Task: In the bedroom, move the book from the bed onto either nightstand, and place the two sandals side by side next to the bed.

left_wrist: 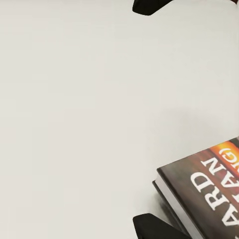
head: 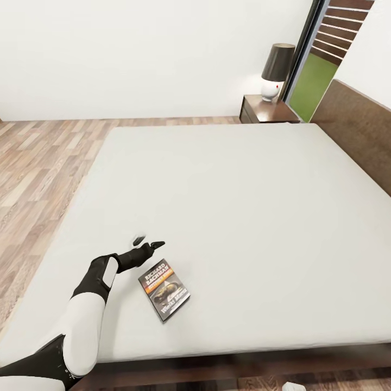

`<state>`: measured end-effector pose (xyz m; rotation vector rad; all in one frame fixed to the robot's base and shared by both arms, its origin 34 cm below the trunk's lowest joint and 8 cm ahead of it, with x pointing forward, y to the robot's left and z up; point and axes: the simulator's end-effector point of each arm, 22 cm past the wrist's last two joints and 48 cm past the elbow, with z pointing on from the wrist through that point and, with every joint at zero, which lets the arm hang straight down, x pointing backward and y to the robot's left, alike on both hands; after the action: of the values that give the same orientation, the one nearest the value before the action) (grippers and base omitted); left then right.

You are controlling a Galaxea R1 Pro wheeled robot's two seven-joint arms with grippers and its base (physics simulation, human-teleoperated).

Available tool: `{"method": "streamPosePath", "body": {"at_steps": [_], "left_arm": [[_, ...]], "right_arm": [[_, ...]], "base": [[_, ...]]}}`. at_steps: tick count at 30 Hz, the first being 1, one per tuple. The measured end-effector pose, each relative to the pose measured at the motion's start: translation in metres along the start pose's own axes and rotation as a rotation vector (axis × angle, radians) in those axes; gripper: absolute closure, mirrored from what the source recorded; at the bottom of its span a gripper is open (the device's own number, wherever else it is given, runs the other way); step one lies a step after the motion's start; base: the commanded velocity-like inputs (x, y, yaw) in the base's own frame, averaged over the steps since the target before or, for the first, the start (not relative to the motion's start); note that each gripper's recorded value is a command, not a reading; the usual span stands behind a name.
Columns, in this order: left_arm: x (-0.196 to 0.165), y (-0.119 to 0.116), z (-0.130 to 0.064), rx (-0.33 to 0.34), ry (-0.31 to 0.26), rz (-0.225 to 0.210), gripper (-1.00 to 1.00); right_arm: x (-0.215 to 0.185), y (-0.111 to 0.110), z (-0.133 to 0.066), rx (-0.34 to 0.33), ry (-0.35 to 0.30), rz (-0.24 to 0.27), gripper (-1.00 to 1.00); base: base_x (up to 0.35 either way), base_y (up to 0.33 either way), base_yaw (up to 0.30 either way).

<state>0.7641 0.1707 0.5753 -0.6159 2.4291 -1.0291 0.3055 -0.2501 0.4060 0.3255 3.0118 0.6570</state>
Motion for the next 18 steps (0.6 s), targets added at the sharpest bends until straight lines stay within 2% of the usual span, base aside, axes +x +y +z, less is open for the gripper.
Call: {"method": "streamPosePath", "body": {"at_steps": [18], "left_arm": [[0.006,0.017,0.014,0.0,0.0,0.0,-1.0]], "right_arm": [[0.001,-0.009,0.021,-0.001,0.0,0.0,-1.0]], "base": [[0.0,0.0,0.0]]}}
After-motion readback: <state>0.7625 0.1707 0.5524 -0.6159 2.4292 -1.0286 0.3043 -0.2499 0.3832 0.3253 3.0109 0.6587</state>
